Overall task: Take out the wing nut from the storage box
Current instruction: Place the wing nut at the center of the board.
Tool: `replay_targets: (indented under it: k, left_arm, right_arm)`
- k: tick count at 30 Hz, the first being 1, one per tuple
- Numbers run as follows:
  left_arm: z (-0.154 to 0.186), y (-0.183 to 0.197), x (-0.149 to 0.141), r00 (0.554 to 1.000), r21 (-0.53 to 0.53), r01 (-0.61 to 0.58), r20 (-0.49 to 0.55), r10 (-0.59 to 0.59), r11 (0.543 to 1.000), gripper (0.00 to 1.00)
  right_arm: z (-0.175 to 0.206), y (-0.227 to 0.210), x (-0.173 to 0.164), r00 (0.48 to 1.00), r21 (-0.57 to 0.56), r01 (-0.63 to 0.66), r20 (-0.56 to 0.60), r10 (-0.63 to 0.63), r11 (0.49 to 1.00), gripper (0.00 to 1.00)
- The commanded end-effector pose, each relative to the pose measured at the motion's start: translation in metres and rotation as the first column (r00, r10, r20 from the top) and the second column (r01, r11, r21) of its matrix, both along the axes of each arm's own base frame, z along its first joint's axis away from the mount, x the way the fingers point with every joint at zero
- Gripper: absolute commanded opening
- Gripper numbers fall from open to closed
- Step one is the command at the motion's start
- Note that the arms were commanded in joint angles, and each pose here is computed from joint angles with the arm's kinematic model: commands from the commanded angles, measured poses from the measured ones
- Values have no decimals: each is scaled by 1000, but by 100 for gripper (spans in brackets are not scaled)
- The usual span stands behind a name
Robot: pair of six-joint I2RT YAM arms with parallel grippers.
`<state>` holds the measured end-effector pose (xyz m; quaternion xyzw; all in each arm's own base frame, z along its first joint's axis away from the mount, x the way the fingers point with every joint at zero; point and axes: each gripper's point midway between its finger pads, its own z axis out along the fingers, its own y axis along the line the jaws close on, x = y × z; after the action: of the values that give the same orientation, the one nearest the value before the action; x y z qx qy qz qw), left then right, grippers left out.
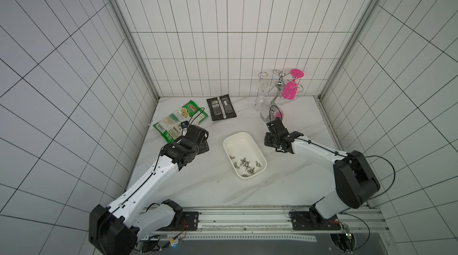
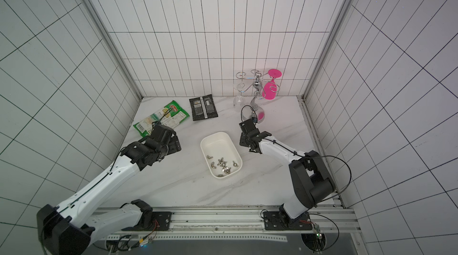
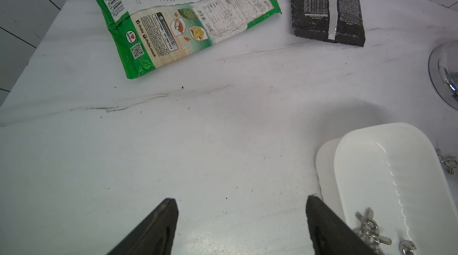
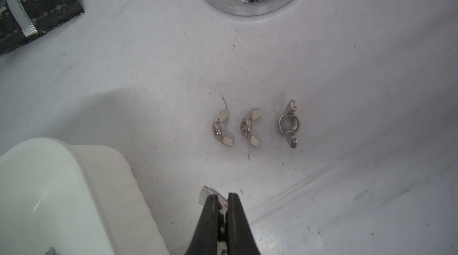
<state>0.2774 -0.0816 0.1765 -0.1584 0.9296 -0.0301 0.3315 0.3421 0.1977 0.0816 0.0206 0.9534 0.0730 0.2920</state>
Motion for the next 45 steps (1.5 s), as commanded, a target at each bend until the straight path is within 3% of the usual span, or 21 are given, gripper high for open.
replay_targets:
  k: [1, 9, 26, 45]
  left_arm:
    - [13, -5, 7, 999, -17, 3, 39, -3, 1000, 85]
    - [14, -3, 6, 999, -14, -1, 45, 1, 1000, 85]
    - [18, -1, 5, 999, -4, -4, 54, 4, 1000, 85]
    - [18, -1, 5, 999, -7, -7, 54, 7, 1000, 85]
  right_arm:
    - [-15, 2, 6, 1000, -10, -29, -11, 28, 1000, 4]
    - [-40, 2, 15, 999, -49, -25, -44, 23, 999, 3]
    - [-54, -2, 24, 998, -86, -16, -58, 11, 996, 6]
    - [-17, -3, 23, 1000, -54, -15, -1, 15, 998, 21]
